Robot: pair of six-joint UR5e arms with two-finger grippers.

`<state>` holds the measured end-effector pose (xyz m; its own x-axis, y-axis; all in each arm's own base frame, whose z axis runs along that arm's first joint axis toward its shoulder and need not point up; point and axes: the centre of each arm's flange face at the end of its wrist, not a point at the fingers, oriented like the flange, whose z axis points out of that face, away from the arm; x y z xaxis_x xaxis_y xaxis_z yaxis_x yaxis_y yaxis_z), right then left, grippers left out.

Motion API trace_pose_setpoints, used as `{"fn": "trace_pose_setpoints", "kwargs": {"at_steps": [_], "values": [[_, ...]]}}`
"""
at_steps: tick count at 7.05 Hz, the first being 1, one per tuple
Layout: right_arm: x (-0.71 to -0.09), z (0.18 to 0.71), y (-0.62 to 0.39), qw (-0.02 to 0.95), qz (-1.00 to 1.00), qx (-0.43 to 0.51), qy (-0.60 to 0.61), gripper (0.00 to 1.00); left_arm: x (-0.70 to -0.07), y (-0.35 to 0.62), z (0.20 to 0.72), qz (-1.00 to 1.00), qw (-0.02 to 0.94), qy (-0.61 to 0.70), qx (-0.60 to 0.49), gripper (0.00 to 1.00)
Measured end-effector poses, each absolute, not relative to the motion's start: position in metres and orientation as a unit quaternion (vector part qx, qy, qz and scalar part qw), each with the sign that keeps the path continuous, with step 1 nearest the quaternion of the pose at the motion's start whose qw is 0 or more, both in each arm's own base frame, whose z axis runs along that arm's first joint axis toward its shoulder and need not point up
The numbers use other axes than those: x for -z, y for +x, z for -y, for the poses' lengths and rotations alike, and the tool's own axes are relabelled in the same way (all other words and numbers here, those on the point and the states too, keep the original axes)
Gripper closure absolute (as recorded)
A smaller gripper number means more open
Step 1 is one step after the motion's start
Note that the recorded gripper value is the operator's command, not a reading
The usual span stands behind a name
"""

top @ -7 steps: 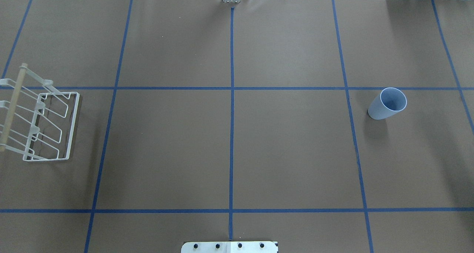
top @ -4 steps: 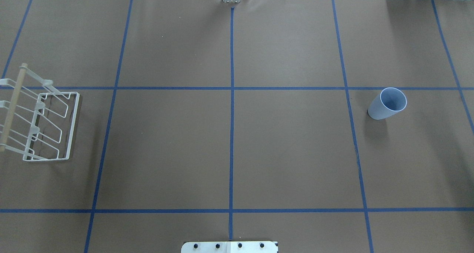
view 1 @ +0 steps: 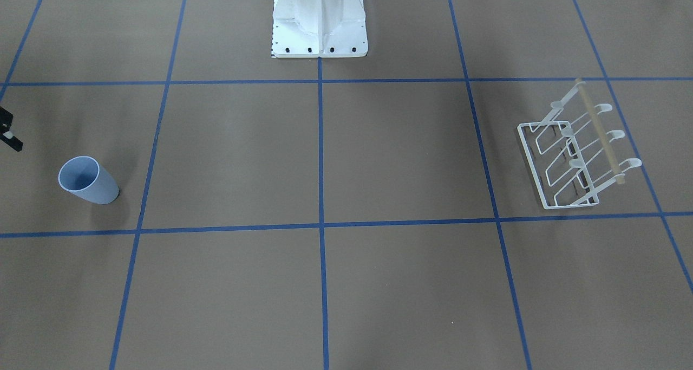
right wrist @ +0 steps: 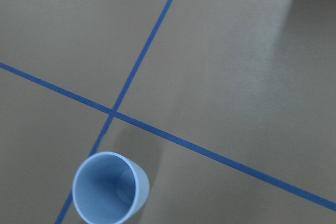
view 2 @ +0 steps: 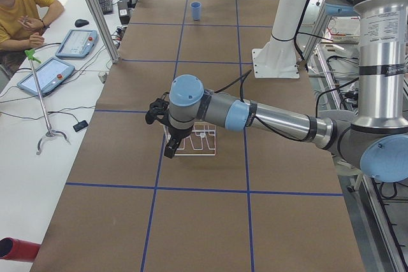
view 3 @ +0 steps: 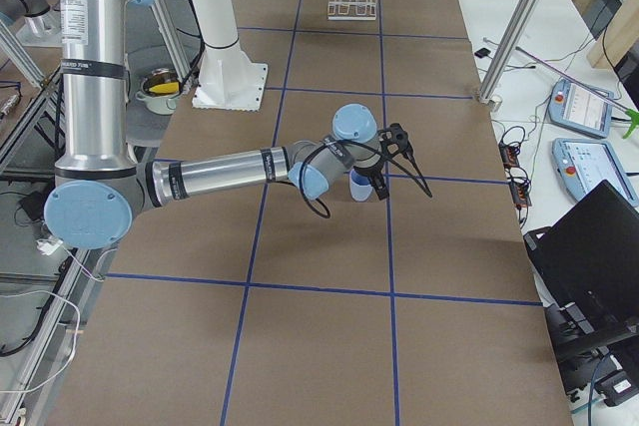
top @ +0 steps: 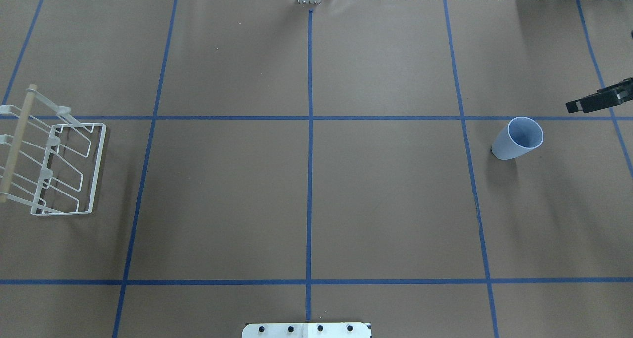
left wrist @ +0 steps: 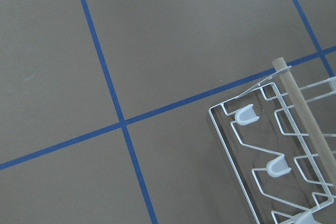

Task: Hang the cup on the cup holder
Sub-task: 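Lower the right gripper into the light blue cup's mouth and grip its rim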

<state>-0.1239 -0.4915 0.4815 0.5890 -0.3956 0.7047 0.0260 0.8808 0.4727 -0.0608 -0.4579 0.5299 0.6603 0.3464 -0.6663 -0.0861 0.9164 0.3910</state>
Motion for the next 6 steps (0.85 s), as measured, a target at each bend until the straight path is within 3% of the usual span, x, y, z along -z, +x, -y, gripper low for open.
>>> {"fn": "trace_pose_setpoints", "kwargs": {"at_steps": [2,4,5,6], "values": [[-0.476,0.500,-0.170,0.890,0.397,0.124,0.189,0.05,-0.530,-0.061,0.458,-0.394,0.896,0.166,-0.121,0.01],[-0.490,0.501,-0.194,0.903,0.370,0.132,0.173,0.17,-0.530,-0.061,0.458,-0.394,0.896,0.165,-0.121,0.01],[-0.498,0.501,-0.204,0.906,0.365,0.138,0.166,0.39,-0.531,-0.061,0.457,-0.394,0.896,0.164,-0.121,0.01],[-0.502,0.500,-0.213,0.906,0.365,0.145,0.159,0.85,-0.532,-0.061,0.456,-0.394,0.896,0.164,-0.120,0.01]]}}
